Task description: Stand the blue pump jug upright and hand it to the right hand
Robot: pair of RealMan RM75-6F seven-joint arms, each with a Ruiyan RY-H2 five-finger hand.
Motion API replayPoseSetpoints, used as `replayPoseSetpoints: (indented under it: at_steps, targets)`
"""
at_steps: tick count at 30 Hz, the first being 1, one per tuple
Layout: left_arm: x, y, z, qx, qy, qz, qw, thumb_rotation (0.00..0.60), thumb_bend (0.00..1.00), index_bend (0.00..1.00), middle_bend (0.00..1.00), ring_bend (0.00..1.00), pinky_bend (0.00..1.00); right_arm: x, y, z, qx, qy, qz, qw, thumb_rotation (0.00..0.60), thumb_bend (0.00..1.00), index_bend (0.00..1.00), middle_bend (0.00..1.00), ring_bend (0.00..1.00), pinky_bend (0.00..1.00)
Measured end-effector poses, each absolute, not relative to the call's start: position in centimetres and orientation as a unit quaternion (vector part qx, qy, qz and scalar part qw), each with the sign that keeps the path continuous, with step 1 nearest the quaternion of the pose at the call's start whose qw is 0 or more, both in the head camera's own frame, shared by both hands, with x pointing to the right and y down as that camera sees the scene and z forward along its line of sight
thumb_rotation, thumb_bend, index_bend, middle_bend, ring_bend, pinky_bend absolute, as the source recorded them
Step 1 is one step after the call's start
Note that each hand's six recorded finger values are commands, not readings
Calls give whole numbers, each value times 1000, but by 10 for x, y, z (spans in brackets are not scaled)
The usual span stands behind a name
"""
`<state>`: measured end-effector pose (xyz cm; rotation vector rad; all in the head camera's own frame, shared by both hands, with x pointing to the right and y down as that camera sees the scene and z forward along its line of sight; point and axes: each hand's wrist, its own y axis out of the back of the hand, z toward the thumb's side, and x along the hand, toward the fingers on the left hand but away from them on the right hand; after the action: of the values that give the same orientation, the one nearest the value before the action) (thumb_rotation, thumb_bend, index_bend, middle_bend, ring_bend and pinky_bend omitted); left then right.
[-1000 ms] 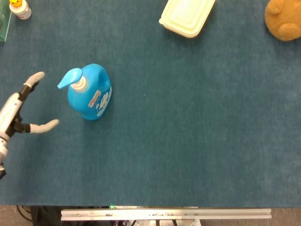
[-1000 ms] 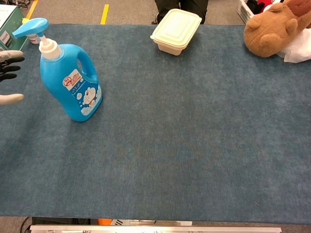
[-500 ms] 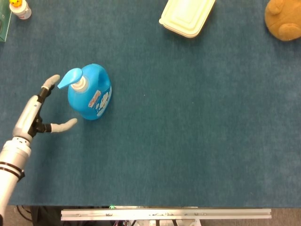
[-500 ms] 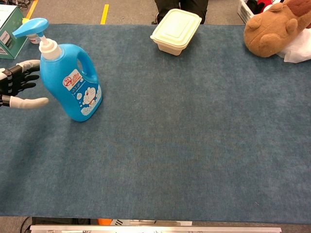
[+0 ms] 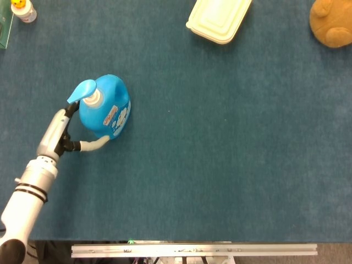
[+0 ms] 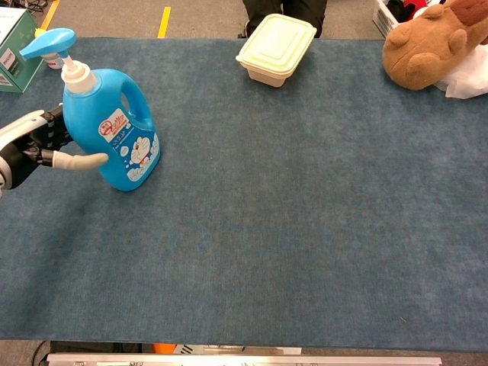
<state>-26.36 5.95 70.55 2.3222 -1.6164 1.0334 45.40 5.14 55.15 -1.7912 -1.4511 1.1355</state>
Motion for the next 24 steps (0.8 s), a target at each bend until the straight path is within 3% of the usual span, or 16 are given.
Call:
replayPoseSetpoints:
  at_steps: [7, 10, 17, 24]
  targets:
    - [-254, 49, 712, 764, -547, 336, 66, 600, 204, 0, 0, 0, 0, 457, 52, 552, -670, -543, 423, 280, 600, 75, 80, 218, 107, 240]
    - [-254, 44, 713, 762, -551, 334, 65, 600, 204, 20, 11, 48, 49, 459, 53, 551, -668, -545, 423, 279, 600, 75, 80, 218, 107, 240]
    - [-256, 34, 714, 768, -544, 332, 63, 600, 204, 325, 204, 224, 199, 463, 55, 550, -665, -550, 423, 278, 600, 75, 80, 218, 107, 240]
    - [-253, 25, 710, 789, -522, 316, 68, 600, 204, 441, 278, 264, 220, 464, 55, 550, -664, -552, 423, 277, 600, 75, 80, 218, 107, 240]
